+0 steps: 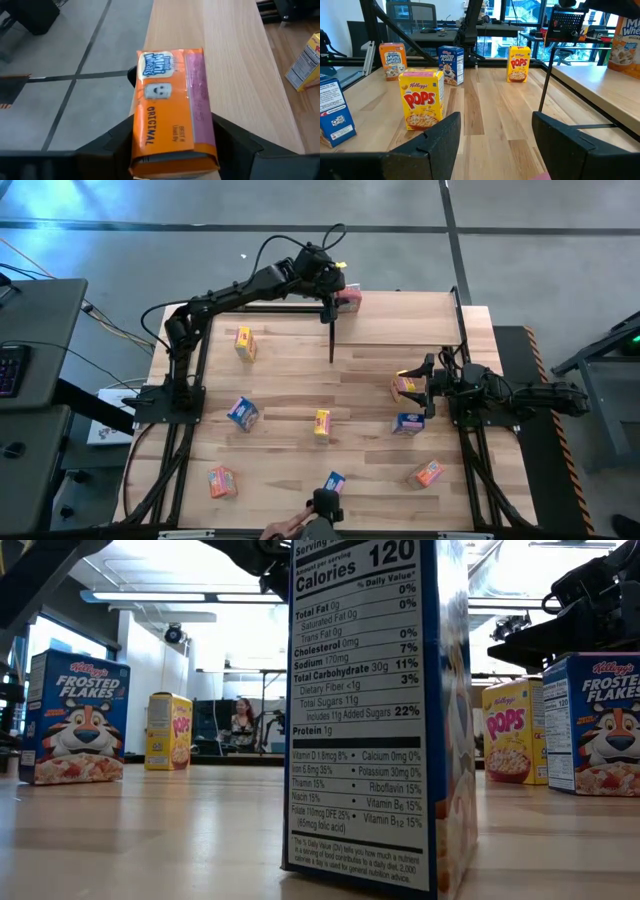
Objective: Stack cereal on shelf
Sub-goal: Put the top orange cereal box on the shelf, then put the middle yellow cereal box on the shelf
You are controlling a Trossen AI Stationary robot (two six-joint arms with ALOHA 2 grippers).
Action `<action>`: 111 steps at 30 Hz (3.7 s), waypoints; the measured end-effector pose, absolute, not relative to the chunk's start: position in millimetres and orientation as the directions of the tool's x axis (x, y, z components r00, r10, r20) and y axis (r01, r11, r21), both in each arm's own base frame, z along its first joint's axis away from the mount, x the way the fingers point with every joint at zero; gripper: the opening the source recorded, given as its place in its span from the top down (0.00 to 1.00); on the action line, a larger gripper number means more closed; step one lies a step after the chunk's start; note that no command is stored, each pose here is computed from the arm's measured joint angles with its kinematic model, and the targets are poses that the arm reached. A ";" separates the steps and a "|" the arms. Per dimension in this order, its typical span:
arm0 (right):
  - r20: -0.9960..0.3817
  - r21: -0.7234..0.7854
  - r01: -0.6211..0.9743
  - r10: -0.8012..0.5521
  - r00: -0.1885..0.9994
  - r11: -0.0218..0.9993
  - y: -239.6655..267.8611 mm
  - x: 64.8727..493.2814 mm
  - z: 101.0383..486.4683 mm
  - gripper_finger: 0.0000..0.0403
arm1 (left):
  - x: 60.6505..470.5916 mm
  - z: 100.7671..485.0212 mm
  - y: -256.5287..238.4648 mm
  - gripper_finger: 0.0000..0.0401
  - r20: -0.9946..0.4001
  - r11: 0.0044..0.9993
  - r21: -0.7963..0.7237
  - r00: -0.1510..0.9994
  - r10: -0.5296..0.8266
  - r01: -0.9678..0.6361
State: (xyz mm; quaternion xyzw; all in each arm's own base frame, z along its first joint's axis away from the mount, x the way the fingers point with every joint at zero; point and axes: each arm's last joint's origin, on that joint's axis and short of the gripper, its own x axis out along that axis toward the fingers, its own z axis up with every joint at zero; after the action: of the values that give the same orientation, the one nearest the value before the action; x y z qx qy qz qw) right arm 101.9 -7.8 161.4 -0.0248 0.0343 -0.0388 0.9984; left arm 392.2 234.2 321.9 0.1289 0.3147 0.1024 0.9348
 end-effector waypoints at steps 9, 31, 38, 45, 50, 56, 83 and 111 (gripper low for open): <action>-0.067 -0.052 0.076 -0.079 0.995 0.996 -7.8 101.9 161.5 0.41 | 392.8 323.1 234.7 0.47 -0.550 0.943 0.314 0.787 0.279 -0.115; -0.067 -0.052 0.076 -0.079 0.995 0.996 -7.8 101.9 161.4 0.41 | 384.1 357.7 235.5 0.47 -0.524 0.917 0.353 0.773 0.357 -0.184; -0.067 -0.053 0.076 -0.079 0.995 0.996 -7.8 101.9 161.4 0.41 | 365.6 378.1 226.4 0.47 -0.538 0.904 0.370 0.744 0.396 -0.214; -0.066 -0.052 0.076 -0.079 0.995 0.996 -7.8 101.9 161.5 0.41 | 344.1 401.8 205.9 0.47 -0.560 0.903 0.349 0.717 0.416 -0.252; -0.067 -0.052 0.076 -0.079 0.995 0.996 -7.8 101.9 161.4 0.41 | 326.9 415.8 187.1 0.47 -0.596 0.917 0.311 0.700 0.394 -0.251; -0.066 -0.052 0.076 -0.079 0.995 0.996 -7.8 101.9 161.4 0.41 | 305.7 425.1 159.2 0.47 -0.623 0.938 0.228 0.701 0.347 -0.262; -0.067 -0.052 0.076 -0.079 0.995 0.996 -7.8 101.9 161.5 0.41 | 239.4 371.2 56.9 0.47 -0.446 0.980 0.060 0.873 0.198 -0.192; -0.062 -0.052 0.076 -0.079 0.995 0.996 -7.8 101.9 161.8 0.41 | 249.2 329.1 9.3 0.47 -0.350 0.976 -0.027 0.916 0.194 -0.217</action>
State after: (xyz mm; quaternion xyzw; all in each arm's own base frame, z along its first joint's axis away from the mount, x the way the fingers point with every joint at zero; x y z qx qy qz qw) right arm 101.9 -7.8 161.8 -0.0249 0.0320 -0.0388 0.9984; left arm 249.2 9.3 329.1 -0.0324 0.1752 0.1052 0.9784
